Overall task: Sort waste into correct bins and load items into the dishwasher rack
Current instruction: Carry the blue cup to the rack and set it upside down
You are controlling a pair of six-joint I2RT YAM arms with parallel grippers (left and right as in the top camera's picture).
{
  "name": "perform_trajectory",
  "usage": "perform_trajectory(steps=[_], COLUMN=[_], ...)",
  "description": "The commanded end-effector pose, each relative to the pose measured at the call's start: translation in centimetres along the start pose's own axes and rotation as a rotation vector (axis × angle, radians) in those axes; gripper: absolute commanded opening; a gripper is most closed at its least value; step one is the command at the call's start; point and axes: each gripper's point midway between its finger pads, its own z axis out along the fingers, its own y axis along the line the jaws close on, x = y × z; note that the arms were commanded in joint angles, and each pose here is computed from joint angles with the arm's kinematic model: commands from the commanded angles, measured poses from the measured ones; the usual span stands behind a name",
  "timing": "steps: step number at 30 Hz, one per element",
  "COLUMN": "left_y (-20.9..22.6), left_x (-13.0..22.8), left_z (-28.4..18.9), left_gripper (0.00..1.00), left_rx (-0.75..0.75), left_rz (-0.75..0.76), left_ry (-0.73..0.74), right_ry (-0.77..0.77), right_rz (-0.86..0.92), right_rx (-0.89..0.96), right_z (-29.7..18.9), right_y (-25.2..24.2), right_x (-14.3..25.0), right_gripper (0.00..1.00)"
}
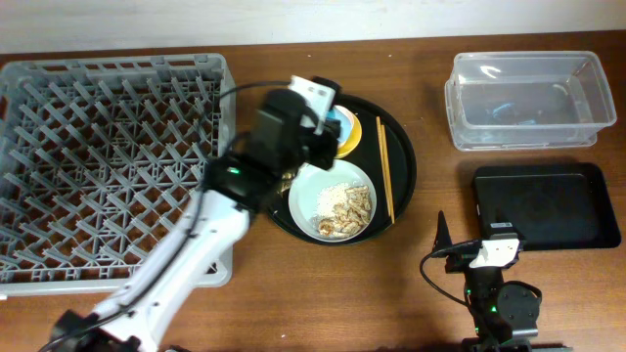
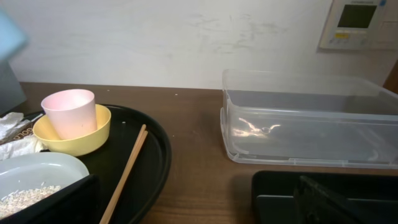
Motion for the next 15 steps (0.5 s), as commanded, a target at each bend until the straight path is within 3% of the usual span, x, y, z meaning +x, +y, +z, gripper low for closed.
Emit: perform_trajectory(steps=[1, 8, 15], left_y=[3.0, 17.4, 25.3], left_x=[-2.5, -3.1, -2.8], left_z=[-4.0, -10.9, -9.5], left_gripper=[0.0, 0.01, 0.01], left_rx=[0.281, 0.442, 0.499], left_rz=[-0.253, -0.588, -0.775], left_ry=[-0.013, -0.115, -0.188], right_ry=[0.006, 0.006, 0.006], right_rz=[-0.003, -0.003, -0.003], right_rx=[0.004, 0.004, 0.004], right_z=[0.0, 0.0, 0.0], right_y=[0.0, 0.0, 0.0], right_x=[0.3, 0.3, 0.3], right_gripper=[0.98, 0.98, 0.98])
